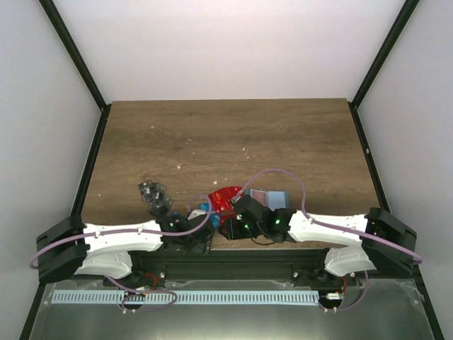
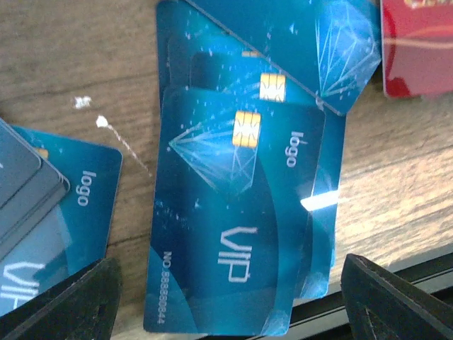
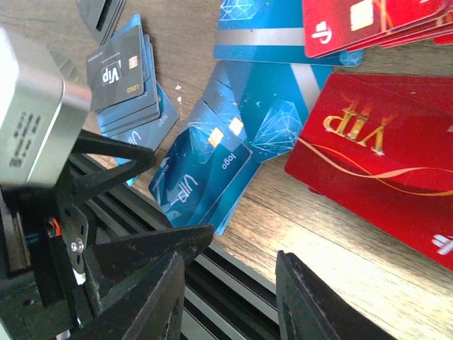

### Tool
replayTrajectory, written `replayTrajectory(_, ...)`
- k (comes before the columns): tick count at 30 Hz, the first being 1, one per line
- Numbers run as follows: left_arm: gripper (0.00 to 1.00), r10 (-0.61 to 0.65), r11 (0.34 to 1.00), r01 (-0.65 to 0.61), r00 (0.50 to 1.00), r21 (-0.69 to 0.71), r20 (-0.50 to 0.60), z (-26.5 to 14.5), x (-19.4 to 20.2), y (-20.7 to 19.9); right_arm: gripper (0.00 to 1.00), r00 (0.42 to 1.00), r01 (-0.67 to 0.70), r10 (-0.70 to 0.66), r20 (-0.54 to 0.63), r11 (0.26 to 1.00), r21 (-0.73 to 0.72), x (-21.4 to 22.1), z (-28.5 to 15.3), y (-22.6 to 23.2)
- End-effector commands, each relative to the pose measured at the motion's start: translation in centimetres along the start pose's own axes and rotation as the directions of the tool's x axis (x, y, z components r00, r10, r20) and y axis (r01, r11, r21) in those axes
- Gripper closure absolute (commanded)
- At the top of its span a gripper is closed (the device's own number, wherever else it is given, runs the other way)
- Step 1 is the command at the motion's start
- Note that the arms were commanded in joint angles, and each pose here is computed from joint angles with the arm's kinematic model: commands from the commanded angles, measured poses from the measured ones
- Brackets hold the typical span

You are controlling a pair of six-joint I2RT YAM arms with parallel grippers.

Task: Put the credit cards into the card holder

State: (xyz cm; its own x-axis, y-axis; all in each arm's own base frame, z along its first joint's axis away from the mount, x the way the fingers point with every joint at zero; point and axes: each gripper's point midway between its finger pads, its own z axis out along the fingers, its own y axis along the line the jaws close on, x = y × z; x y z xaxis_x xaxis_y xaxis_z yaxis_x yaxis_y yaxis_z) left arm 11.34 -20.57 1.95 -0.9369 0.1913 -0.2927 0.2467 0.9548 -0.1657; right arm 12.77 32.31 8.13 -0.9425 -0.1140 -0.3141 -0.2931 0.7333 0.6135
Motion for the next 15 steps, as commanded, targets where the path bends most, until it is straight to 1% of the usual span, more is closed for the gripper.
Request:
replayTrajectory(1,0.13,0.022,0.996,-0.023,1.0,-0.081,-0.016,-0.32,1.01,0.8,0.62,0.999,-0.008,0.007,0.036,0.999,0.046,-0.16,-0.88,-1.04)
replayTrajectory(8,0.13,0.067,0.996,-0.068,0.998,-0.064,-0.019,-0.39,1.62,0.25,0.62,0.998,-0.003,0.001,0.056,0.999,0.04,-0.41,-1.47,-0.96)
replayTrajectory(15,0.16,0.102,0.992,-0.102,0.995,-0.07,-0.002,-0.03,1.56,0.05,0.62,0.998,-0.001,-0.001,0.056,1.0,0.027,-0.29,-1.61,-0.85)
